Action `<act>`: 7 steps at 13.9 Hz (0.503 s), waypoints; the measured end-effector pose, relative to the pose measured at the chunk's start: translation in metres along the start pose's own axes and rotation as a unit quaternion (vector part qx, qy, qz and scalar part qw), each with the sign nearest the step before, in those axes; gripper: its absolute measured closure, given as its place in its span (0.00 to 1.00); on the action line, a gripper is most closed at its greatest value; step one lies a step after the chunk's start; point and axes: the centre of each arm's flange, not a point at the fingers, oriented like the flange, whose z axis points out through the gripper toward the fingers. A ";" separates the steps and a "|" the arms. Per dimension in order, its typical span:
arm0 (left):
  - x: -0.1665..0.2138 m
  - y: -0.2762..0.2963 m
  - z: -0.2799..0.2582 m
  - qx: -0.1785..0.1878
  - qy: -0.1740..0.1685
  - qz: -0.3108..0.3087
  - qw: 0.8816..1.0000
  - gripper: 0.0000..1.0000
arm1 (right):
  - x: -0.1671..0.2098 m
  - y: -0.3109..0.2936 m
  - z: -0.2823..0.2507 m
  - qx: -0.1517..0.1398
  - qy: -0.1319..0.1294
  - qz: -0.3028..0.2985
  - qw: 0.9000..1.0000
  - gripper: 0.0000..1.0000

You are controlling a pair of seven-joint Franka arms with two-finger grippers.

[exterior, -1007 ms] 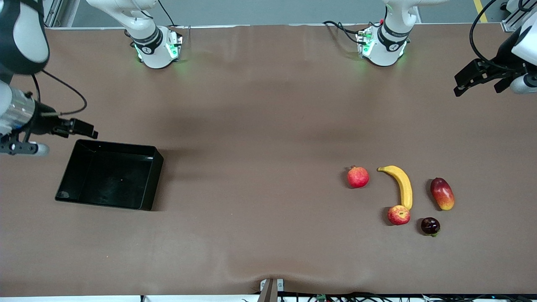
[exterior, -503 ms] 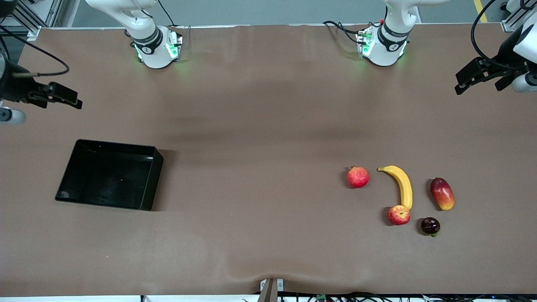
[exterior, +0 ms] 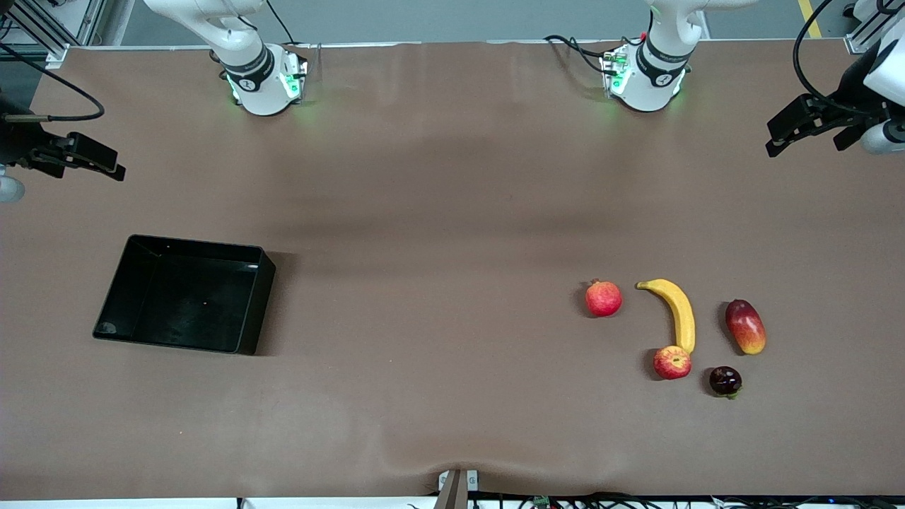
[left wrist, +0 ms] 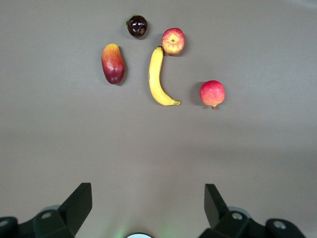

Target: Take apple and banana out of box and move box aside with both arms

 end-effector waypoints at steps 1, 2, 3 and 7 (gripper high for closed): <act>0.000 0.000 0.000 0.000 0.000 0.000 1.000 0.00 | 0.000 0.000 0.000 -0.001 0.001 0.000 1.000 0.00; 0.000 0.000 0.000 0.000 0.000 0.000 1.000 0.00 | 0.000 0.001 -0.001 -0.002 0.001 0.000 1.000 0.00; 0.000 0.000 0.000 0.000 0.000 0.000 1.000 0.00 | 0.000 0.001 -0.001 -0.002 0.002 0.001 1.000 0.00; 0.002 0.000 0.004 0.001 -0.004 0.000 1.000 0.00 | 0.000 0.002 -0.001 -0.003 0.002 0.001 1.000 0.00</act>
